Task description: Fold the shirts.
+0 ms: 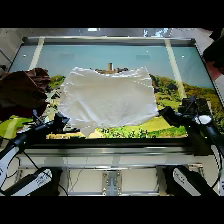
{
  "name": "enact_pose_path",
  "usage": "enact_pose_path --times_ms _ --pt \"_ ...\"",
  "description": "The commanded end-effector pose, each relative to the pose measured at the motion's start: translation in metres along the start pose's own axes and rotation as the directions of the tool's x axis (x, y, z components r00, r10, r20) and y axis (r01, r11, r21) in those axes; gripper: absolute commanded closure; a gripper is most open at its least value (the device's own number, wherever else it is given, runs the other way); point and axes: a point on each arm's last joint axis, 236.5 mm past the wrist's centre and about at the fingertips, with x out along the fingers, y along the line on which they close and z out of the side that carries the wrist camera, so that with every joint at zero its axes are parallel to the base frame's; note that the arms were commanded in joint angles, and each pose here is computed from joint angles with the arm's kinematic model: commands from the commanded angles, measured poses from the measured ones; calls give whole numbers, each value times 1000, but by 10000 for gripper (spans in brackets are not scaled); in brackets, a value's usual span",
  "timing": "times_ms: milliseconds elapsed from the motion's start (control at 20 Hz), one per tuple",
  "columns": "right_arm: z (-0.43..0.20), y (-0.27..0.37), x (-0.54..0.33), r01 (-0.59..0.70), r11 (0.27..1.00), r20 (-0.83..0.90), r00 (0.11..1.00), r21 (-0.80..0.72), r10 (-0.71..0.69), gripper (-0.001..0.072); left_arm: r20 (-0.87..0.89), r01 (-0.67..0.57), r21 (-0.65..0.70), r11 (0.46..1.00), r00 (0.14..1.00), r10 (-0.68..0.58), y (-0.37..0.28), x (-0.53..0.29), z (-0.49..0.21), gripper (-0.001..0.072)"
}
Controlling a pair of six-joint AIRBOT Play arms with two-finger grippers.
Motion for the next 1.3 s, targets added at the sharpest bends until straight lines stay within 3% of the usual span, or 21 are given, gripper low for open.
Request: enact_pose_path --times_ms 0,350,400,450,500,550,700,850,1000,1100,1250 --pt "-25 -8 29 -12 990 -134 991 139 31 208 -20 21 1 1000 1000 -21 -6 1 -5 695" --pt "-47 11 82 -45 991 -189 980 124 68 212 -28 28 1 1000 999 -28 -7 1 -7 694" --pt "-41 17 85 -48 994 -173 983 102 65 262 -28 28 1 1000 999 -28 -7 1 -7 694" --pt "-35 25 88 -56 995 -156 985 83 68 407 -28 28 1 1000 999 -28 -7 1 -7 694" --pt "-29 33 89 -70 995 -146 986 65 79 629 -27 29 1 1000 999 -29 -7 1 -7 694" --pt "-23 46 85 -101 994 -146 984 39 105 696 -20 36 11 999 999 -36 -12 0 -4 695" --pt "-10 103 48 -241 948 -189 961 -206 203 697 8 171 171 970 985 -175 -77 -29 20 697" --pt "-7 145 -35 -249 799 -218 964 -547 152 697 31 188 466 865 973 -228 -149 -104 37 698" --pt "-15 164 -136 -150 702 -129 988 -697 83 696 270 -74 648 758 953 -138 -186 -205 51 697" --pt "-23 201 -216 -122 643 13 980 -756 200 696 486 -289 708 644 862 -148 -224 -280 44 697" --pt "-25 252 -333 -12 558 271 865 -830 422 698 659 -471 714 518 701 -272 -297 -370 15 698"
